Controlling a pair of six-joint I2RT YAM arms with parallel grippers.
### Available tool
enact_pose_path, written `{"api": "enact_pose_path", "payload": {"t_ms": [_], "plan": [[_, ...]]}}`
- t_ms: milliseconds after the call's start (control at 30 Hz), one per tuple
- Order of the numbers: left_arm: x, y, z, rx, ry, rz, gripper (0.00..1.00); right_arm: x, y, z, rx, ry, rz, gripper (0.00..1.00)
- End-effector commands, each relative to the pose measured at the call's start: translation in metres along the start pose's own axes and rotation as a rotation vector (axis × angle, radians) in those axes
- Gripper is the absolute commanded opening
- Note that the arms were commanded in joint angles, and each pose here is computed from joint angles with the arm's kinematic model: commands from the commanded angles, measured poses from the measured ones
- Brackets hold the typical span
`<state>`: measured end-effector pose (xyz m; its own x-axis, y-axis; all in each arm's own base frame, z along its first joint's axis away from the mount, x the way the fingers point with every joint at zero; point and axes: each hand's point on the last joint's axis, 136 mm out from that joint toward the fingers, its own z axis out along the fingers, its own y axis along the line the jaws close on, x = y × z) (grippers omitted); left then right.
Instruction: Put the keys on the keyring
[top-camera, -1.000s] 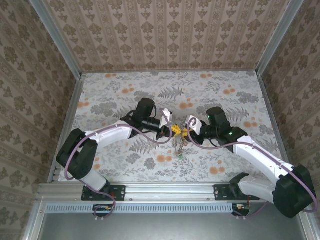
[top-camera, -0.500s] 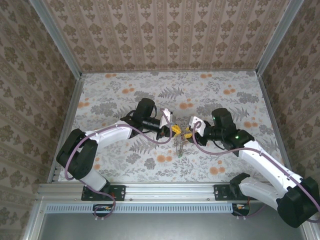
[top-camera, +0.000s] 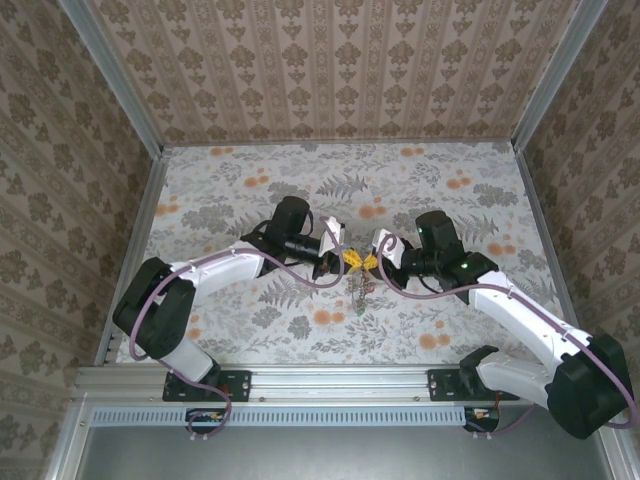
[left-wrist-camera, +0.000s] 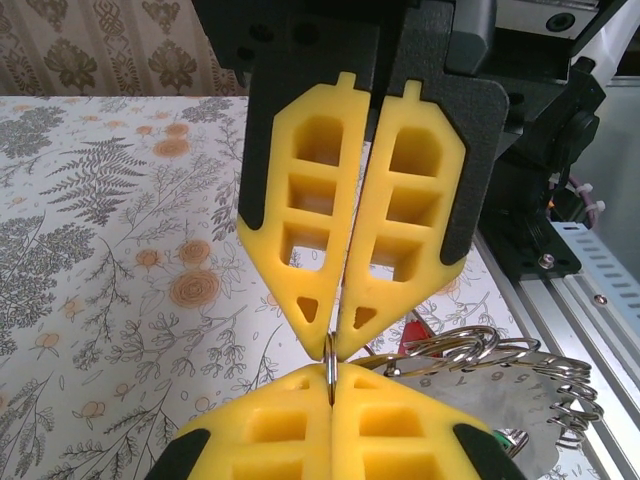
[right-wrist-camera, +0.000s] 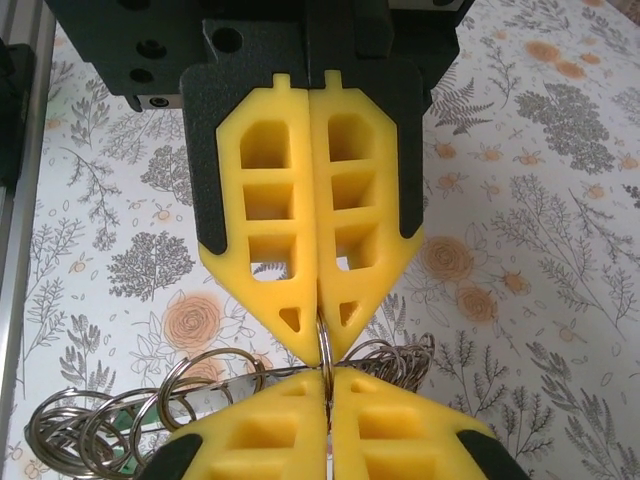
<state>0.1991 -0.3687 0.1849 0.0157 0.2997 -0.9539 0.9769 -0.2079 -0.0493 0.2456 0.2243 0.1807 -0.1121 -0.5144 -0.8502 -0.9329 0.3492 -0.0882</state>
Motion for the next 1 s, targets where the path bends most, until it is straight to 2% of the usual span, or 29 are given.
{"api": "enact_pose_path", "payload": {"t_ms": [0, 167, 300, 500, 633, 733, 967], "plan": [[-0.019, -0.003, -0.006, 0.005, -0.040, 0.050, 0.00, -0.015, -0.006, -0.002, 0.011, -0.027, -0.033, 0.04], [-0.007, -0.004, -0.003, 0.012, 0.043, 0.045, 0.09, -0.020, -0.004, -0.003, 0.016, -0.003, -0.060, 0.03], [0.005, -0.005, 0.002, 0.017, 0.131, 0.052, 0.10, -0.025, -0.002, -0.003, 0.016, 0.024, -0.077, 0.02], [0.012, -0.003, 0.004, 0.014, 0.173, 0.049, 0.09, -0.031, 0.003, -0.004, 0.017, 0.054, -0.115, 0.02], [0.007, -0.001, 0.006, 0.011, 0.166, 0.055, 0.00, -0.038, 0.008, -0.003, 0.008, 0.063, -0.136, 0.03], [0.003, 0.000, 0.005, 0.011, 0.138, 0.045, 0.00, -0.040, 0.009, -0.003, 0.014, 0.051, -0.139, 0.07], [-0.020, -0.005, -0.003, 0.019, -0.009, 0.060, 0.00, -0.006, 0.004, 0.006, 0.044, 0.093, -0.098, 0.15]]}}
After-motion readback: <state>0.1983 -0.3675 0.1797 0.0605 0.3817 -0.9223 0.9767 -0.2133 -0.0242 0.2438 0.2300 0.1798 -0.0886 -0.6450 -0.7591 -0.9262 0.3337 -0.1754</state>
